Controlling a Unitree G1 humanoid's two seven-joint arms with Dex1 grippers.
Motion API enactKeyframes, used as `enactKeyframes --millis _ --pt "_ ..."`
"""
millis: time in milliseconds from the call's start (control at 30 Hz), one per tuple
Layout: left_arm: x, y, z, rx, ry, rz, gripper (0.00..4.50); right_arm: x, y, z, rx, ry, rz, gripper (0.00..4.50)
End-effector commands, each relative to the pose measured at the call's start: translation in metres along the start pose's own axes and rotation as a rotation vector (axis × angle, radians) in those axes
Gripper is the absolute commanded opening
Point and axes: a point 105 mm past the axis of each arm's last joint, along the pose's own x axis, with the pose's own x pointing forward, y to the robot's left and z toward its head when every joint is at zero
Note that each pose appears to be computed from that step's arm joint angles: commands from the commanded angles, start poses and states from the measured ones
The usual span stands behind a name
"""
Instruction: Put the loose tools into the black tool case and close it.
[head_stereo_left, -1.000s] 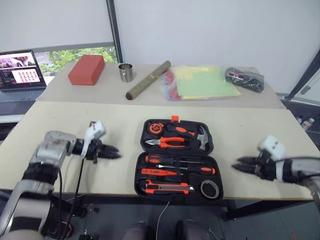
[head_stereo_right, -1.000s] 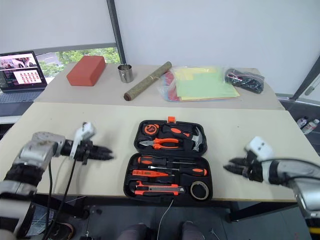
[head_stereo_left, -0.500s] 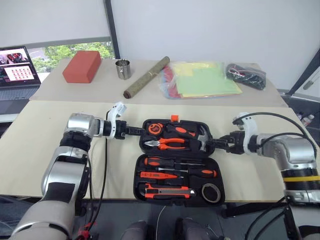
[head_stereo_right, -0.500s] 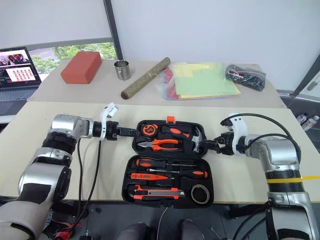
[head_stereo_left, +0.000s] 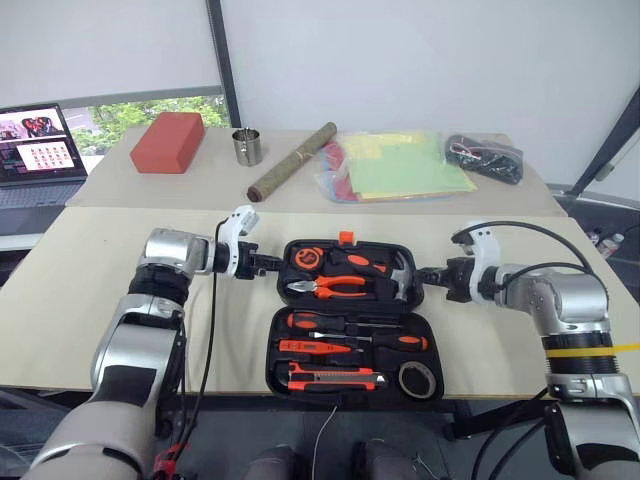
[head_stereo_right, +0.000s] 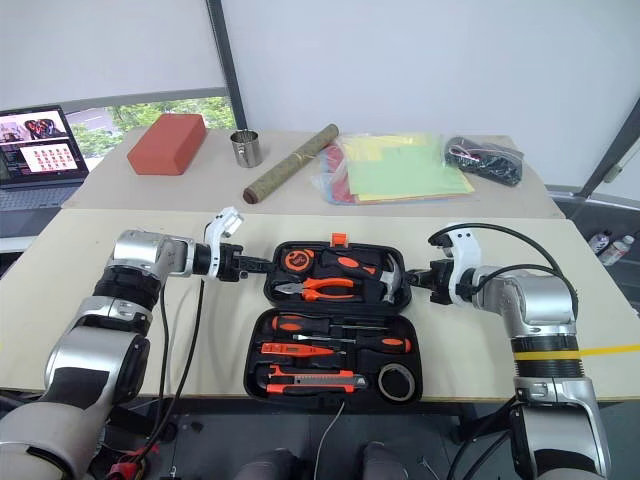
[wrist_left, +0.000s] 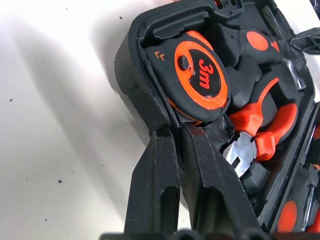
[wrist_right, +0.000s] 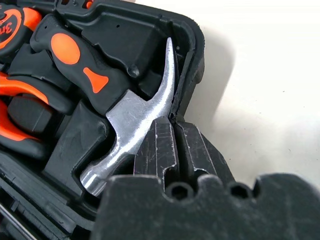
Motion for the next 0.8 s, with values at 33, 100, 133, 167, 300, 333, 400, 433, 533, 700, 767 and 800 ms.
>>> enactKeyframes --millis 33,100,133,167,300,333,400,433,533,700,767,800 --pt "-0.002 -0.018 0.028 0.065 -0.168 -0.074 0.05 -0.017 0.011 0.055 -0.151 -0.26 -0.03 0.05" --pt "-0.009 -0.018 0.049 0.105 -0.289 -0.037 0.05 -0.024 0.011 0.075 -0.177 -0.354 -0.094 0.05" --pt "-0.01 -0.017 0.052 0.112 -0.314 -0.023 0.05 -0.026 0.01 0.078 -0.175 -0.371 -0.111 0.05" --pt "-0.017 -0.019 0.067 0.177 -0.398 -0.002 0.05 -0.032 0.011 0.088 -0.209 -0.426 -0.133 0.05" --pt "-0.035 -0.031 0.088 0.366 -0.564 0.016 0.05 -0.045 0.018 0.093 -0.365 -0.507 -0.196 0.05" --pt "-0.036 -0.032 0.086 0.412 -0.568 0.022 0.05 -0.045 0.02 0.088 -0.387 -0.509 -0.2 0.05" --pt "-0.037 -0.034 0.082 0.509 -0.578 0.042 0.05 -0.046 0.022 0.081 -0.416 -0.514 -0.207 0.05" --pt "-0.037 -0.033 0.077 0.553 -0.577 0.059 0.05 -0.046 0.023 0.077 -0.457 -0.52 -0.218 0.05" --pt "-0.037 -0.034 0.059 0.706 -0.588 0.106 0.05 -0.052 0.025 0.066 -0.519 -0.596 -0.279 0.05" --pt "-0.044 -0.032 0.038 0.762 -0.642 0.206 0.05 -0.061 0.034 0.034 -0.716 -0.64 -0.358 0.05" --pt "-0.048 -0.028 0.028 0.714 -0.642 0.235 0.05 -0.066 0.04 0.019 -0.733 -0.641 -0.354 0.05" --pt "-0.051 -0.026 0.025 0.687 -0.645 0.246 0.05 -0.069 0.043 0.013 -0.735 -0.642 -0.341 0.05"
